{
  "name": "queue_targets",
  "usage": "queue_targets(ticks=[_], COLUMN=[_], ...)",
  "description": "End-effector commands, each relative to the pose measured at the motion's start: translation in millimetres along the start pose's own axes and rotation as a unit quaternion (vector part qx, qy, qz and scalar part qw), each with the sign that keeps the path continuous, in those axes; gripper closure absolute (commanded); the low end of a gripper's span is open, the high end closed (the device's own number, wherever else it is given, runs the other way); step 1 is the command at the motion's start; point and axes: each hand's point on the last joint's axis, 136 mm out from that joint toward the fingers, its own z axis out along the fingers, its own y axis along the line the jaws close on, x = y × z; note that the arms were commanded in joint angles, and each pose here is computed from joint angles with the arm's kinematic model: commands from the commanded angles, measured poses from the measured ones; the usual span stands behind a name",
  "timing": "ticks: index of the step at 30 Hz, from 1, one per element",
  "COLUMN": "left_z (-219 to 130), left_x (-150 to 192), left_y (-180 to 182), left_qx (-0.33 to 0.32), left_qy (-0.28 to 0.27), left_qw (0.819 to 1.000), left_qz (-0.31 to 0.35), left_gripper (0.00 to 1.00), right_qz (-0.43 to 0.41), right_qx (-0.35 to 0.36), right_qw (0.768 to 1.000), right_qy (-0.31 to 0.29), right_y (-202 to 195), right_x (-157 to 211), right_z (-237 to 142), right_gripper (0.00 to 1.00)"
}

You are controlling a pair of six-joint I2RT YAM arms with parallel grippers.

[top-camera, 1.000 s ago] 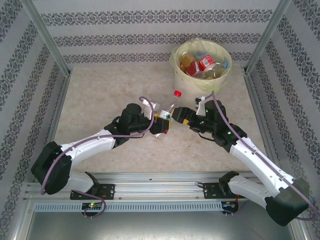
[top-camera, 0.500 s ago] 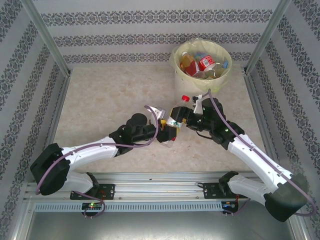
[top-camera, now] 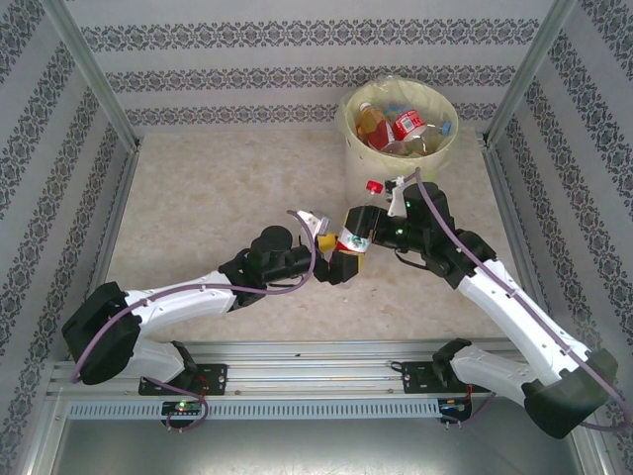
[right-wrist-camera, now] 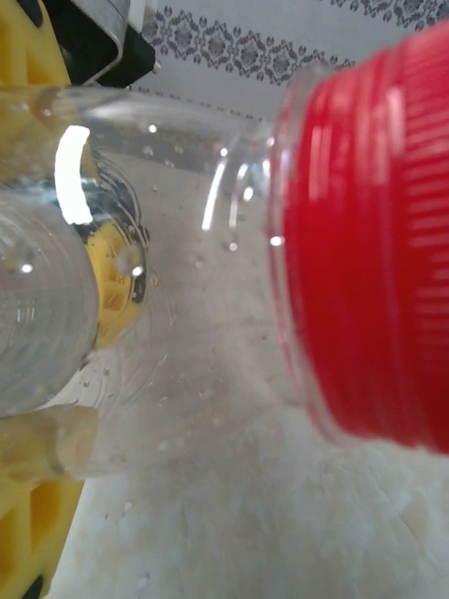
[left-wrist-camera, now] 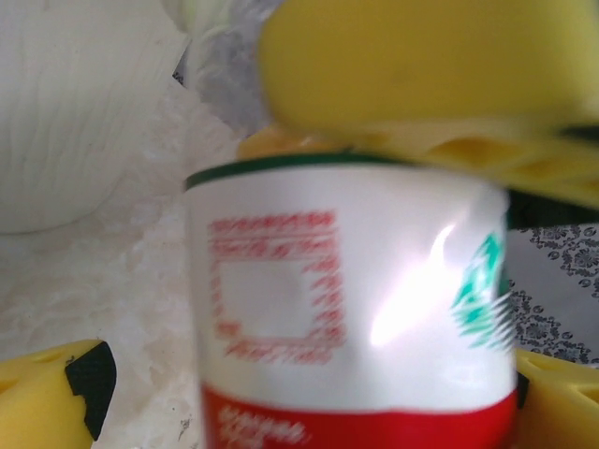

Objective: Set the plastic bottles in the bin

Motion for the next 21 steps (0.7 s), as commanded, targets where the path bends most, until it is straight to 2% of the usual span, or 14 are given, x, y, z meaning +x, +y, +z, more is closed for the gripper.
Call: queue_targets(ticks=[1,9,16,21], left_z=[-6.2,-35.0,-49.1,-53.9], left_x=[-23.6,-41.7,-42.8,-43.8], left_y=[-18.2,-22.7,-23.4,-22.7], left_qx=[0.011,-0.032,-0.045,-0.051], left_qy=[-0.025,-0.019,-0.015,-0.016], left_qw=[0.999,0.994,0.993,0.993], left_qz=[0.032,0.098,0.109,0.108], left_gripper=[0.00,0.00,0.00,0.00], right_qz=[-0.055,-0.094,-0.073,-0.044], right_qx=[0.037,0.077,0.051,0.031], right_qw=[0.997,0.986,0.975,0.958], right_qy=[-0.032,-0.111,-0.204,-0.281], right_y=[2.0,9.1,27.5,37.3], right_x=[-21.0,-87.0,-163.9,-218.0], right_z=[-33.4,-94.8,-113.4,-116.6], right_gripper=[0.48,0.49,0.48,0.48])
